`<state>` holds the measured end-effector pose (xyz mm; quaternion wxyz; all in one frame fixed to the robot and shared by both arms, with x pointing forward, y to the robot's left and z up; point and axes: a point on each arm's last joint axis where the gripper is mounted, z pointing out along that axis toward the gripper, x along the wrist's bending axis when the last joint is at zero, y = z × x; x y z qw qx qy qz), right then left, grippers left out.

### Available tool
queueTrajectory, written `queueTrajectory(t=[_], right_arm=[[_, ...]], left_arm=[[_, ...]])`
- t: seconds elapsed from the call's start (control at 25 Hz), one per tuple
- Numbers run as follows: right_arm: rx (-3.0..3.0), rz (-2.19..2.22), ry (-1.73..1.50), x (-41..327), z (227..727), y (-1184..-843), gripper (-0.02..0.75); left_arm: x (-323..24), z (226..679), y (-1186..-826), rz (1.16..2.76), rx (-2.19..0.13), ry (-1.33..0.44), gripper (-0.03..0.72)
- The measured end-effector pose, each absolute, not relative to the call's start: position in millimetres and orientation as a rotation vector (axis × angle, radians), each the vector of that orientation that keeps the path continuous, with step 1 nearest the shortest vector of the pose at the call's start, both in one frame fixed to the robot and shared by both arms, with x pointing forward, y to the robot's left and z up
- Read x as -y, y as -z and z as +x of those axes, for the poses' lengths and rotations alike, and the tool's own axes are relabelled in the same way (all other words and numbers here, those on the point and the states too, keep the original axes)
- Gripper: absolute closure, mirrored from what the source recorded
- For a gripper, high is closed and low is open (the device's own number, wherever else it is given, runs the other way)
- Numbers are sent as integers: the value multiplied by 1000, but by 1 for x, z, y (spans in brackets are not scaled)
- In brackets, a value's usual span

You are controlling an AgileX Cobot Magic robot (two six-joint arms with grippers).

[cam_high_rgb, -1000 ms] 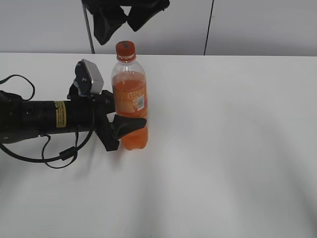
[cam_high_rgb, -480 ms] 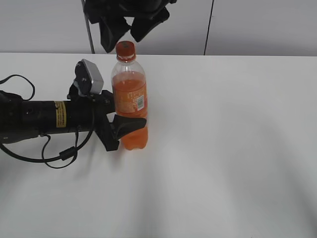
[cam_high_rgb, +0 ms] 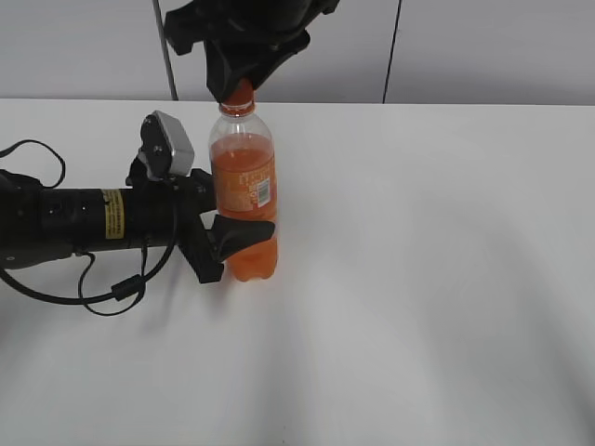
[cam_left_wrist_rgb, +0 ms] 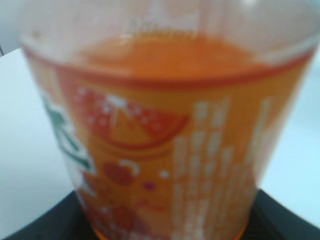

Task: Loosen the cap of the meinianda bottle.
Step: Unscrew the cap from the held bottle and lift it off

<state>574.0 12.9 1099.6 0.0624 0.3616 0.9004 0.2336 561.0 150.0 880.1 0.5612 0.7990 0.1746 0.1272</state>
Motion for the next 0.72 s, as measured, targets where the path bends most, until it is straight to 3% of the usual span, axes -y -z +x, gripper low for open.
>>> queueTrajectory(t=[0.32, 0.56, 0.72], right_arm=[[-2775, 833, -681, -13, 574, -1100, 476], [-2770, -198, -532, -13, 574, -1100, 476], [-2702, -507, -480, -14, 573, -1100, 476]], left_arm=[[-150, 561, -880, 1882, -411, -300, 280], [-150, 561, -880, 1882, -414, -301, 280], [-150, 561, -880, 1881, -418, -301, 280]])
